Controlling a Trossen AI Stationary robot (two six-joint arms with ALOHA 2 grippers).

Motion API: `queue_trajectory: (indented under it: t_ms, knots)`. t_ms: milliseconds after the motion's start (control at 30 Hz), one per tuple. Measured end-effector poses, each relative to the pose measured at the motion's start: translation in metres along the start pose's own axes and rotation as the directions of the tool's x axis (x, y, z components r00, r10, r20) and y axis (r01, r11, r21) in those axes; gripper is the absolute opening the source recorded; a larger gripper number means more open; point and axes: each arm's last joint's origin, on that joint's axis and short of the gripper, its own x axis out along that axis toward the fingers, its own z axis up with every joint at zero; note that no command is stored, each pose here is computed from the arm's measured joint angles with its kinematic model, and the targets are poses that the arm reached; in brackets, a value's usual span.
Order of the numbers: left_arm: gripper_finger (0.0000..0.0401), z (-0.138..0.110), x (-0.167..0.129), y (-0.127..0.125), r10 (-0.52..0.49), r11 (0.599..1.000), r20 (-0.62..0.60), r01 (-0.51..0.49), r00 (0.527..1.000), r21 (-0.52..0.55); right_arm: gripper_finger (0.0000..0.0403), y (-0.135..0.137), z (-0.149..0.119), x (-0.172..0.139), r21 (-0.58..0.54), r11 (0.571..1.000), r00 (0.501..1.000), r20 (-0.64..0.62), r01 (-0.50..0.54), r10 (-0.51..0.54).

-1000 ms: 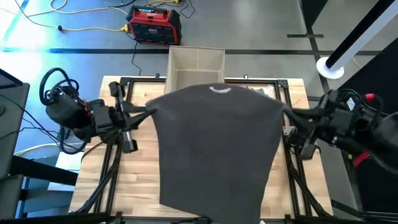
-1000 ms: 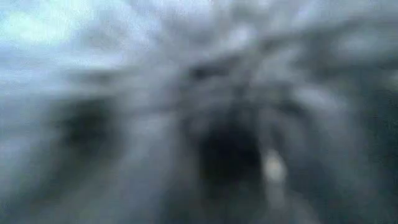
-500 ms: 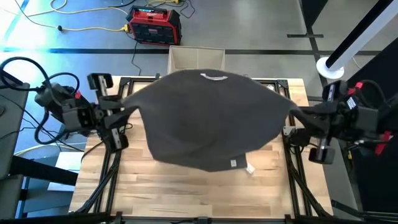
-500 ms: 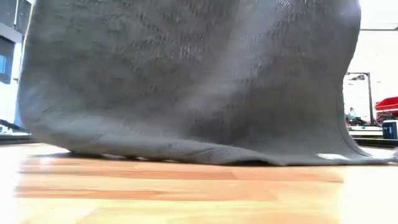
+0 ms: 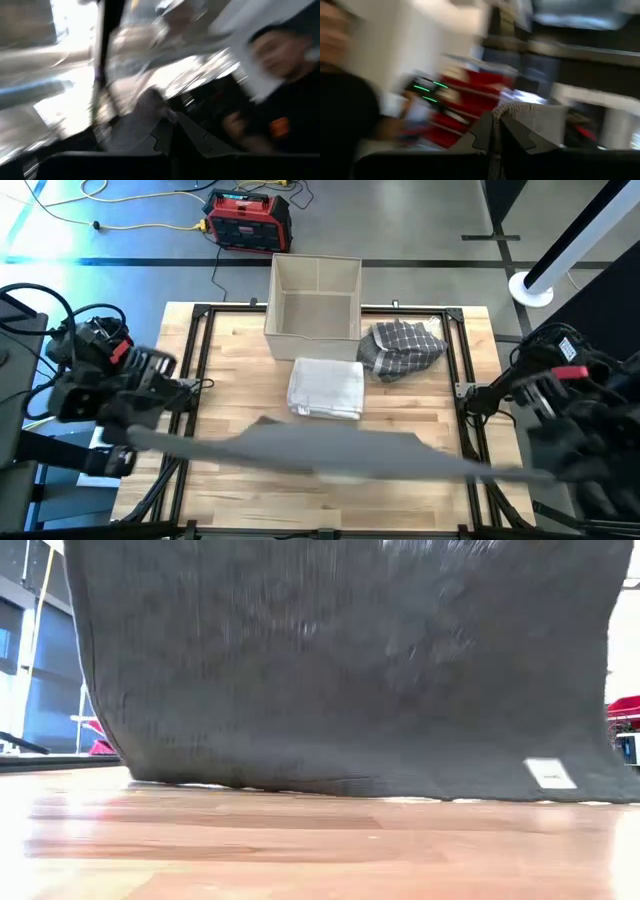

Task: Fold towel
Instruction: Fold the gray towel

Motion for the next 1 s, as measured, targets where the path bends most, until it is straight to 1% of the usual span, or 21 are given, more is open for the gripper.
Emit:
queue_trajectory:
  t_ms: [100,200,300,400,433,467,500,567,633,667,700,733,767,833,900,1000]
  knots:
    - [0.0,0.0,0.005,-0.006,-0.01,1.0,0.042,0.01,0.999,-0.012,0.0011,0.0,0.002,0.002,-0.031,0.999,1.0,0.024,0.02,-0.02]
    - [0.0,-0.004,0.011,-0.012,-0.018,1.0,0.051,0.019,0.999,-0.006,0.0011,-0.002,0.003,0.0,-0.084,0.982,0.985,-0.022,0.168,-0.17]
    - [0.0,-0.008,0.02,-0.016,-0.017,1.0,0.075,0.018,0.997,-0.006,0.0011,-0.004,0.004,-0.003,-0.142,0.939,0.942,-0.078,0.313,-0.326]
    - [0.0,-0.004,0.031,-0.017,-0.018,1.0,0.089,0.019,0.996,-0.012,0.0011,-0.006,0.005,-0.007,-0.205,0.875,0.872,-0.138,0.439,-0.469]
    - [0.0,-0.003,0.034,-0.017,-0.019,1.0,0.086,0.021,0.996,-0.013,0.0011,-0.007,0.004,-0.008,-0.225,0.843,0.834,-0.166,0.488,-0.527]
    - [0.0,-0.002,0.035,-0.015,-0.006,1.0,0.052,0.006,0.999,-0.002,0.0011,-0.011,0.003,-0.009,-0.246,0.8,0.779,-0.199,0.547,-0.594]
    - [0.0,-0.002,0.036,-0.014,0.014,1.0,0.008,-0.014,1.0,0.014,0.0011,-0.014,0.0,-0.01,-0.276,0.746,0.711,-0.234,0.606,-0.663]
    - [0.0,-0.002,0.037,-0.01,0.055,0.997,-0.081,-0.051,0.995,0.053,0.0011,-0.022,-0.006,-0.012,-0.353,0.636,0.566,-0.292,0.686,-0.771]
    - [0.0,-0.002,0.037,-0.007,0.096,0.992,-0.168,-0.08,0.981,0.098,0.0011,-0.028,-0.015,-0.015,-0.438,0.525,0.416,-0.325,0.729,-0.849]
    - [0.0,-0.002,0.037,-0.006,0.116,0.988,-0.211,-0.092,0.971,0.123,0.0011,-0.032,-0.02,-0.016,-0.475,0.476,0.354,-0.328,0.74,-0.876]
    - [0.0,-0.003,0.037,-0.004,0.137,0.984,-0.253,-0.102,0.958,0.148,0.0011,-0.035,-0.025,-0.017,-0.509,0.435,0.301,-0.327,0.743,-0.896]
    - [0.0,-0.003,0.036,-0.002,0.159,0.978,-0.294,-0.11,0.942,0.176,0.0011,-0.037,-0.03,-0.018,-0.541,0.402,0.259,-0.322,0.739,-0.911]
    - [0.0,-0.006,0.035,-0.001,0.197,0.969,-0.346,-0.128,0.917,0.213,0.0011,-0.039,-0.034,-0.019,-0.565,0.375,0.227,-0.316,0.735,-0.921]
    - [0.0,-0.012,0.03,0.004,0.293,0.94,-0.448,-0.17,0.845,0.295,0.0011,-0.04,-0.043,-0.024,-0.597,0.356,0.203,-0.309,0.719,-0.929]
    - [0.0,-0.019,0.027,0.01,0.386,0.906,-0.52,-0.208,0.762,0.368,0.0011,-0.041,-0.05,-0.029,-0.602,0.349,0.196,-0.306,0.718,-0.931]
    - [0.0,-0.032,0.021,0.02,0.472,0.865,-0.598,-0.209,0.647,0.457,0.0011,-0.041,-0.059,-0.04,-0.597,0.349,0.196,-0.307,0.723,-0.931]
